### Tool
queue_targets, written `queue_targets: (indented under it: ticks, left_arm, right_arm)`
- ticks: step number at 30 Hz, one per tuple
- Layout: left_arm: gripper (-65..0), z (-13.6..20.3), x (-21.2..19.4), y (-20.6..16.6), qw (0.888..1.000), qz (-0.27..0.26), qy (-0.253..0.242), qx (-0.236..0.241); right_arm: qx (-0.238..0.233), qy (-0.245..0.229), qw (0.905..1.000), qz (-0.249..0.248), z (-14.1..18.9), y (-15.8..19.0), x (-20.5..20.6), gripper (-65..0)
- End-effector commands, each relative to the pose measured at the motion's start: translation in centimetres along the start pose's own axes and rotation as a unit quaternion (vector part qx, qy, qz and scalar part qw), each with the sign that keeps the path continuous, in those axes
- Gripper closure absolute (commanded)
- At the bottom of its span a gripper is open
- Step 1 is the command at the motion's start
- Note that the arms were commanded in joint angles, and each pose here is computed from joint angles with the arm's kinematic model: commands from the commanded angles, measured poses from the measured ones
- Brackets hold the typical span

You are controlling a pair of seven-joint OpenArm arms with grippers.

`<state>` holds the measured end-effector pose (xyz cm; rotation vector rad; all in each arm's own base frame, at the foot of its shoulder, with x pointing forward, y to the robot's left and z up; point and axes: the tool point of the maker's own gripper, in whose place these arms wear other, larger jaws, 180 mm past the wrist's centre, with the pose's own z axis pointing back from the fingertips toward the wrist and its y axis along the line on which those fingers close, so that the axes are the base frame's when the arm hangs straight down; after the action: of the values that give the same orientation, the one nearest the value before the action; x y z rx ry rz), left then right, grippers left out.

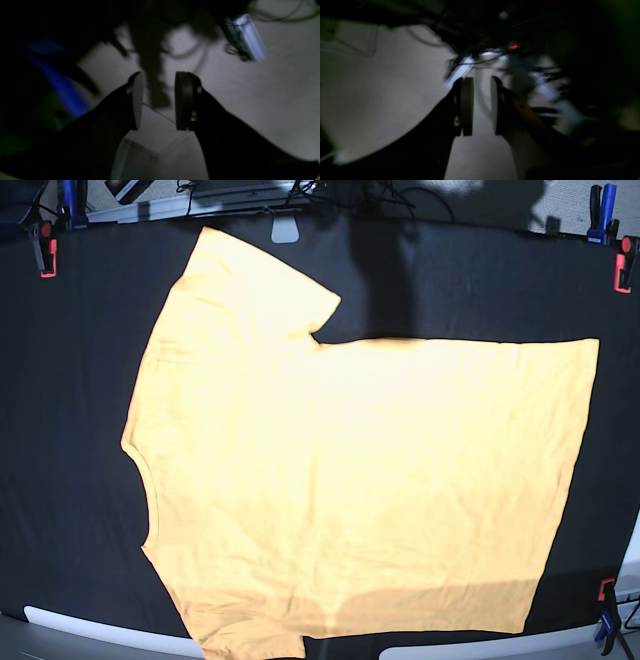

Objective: Layout the t-shirt on the table in an organized manner, then fold the t-shirt properly
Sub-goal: 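Move both grippers toward the shirt's shoulder corners, then grasp the shirt's shoulder corners with both grippers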

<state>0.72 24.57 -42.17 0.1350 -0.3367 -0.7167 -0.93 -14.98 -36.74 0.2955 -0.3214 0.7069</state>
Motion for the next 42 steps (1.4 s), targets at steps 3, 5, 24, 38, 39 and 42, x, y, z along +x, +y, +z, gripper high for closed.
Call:
queue_targets:
  ticks: [3,5,24,38,39,42]
  left_arm:
    - [-18.5,1.4,3.6,3.6,0.994,-0.079,-0.045,0.066]
    - [-18.5,2.2,6.0,5.3,0.982,-0.146,-0.069,0.098]
    - [-24.1,-1.7,16.3,18.2,0.936,-0.247,-0.167,0.188]
    - [-24.1,-8.3,14.3,20.1,0.944,-0.277,-0.085,0.158]
    - [-24.1,-8.4,14.2,20.5,0.944,-0.276,-0.083,0.159]
    - [-24.1,-8.4,13.7,21.9,0.944,-0.274,-0.07,0.168]
  right_arm:
    - [-0.04,-0.048,0.9971,0.043,2.0,-1.8,3.9,-11.9]
    - [-0.082,-0.063,0.9922,0.07,3.3,-3.7,5.4,-11.9]
    - [-0.248,-0.08,0.9562,0.134,6.9,-12.7,8.5,-11.9]
    - [-0.252,-0.075,0.9556,0.133,6.9,-13.0,8.4,-11.9]
    - [-0.252,-0.075,0.9556,0.132,6.9,-13.0,8.4,-11.9]
    - [-0.252,-0.075,0.9557,0.132,6.9,-13.0,8.4,-11.9]
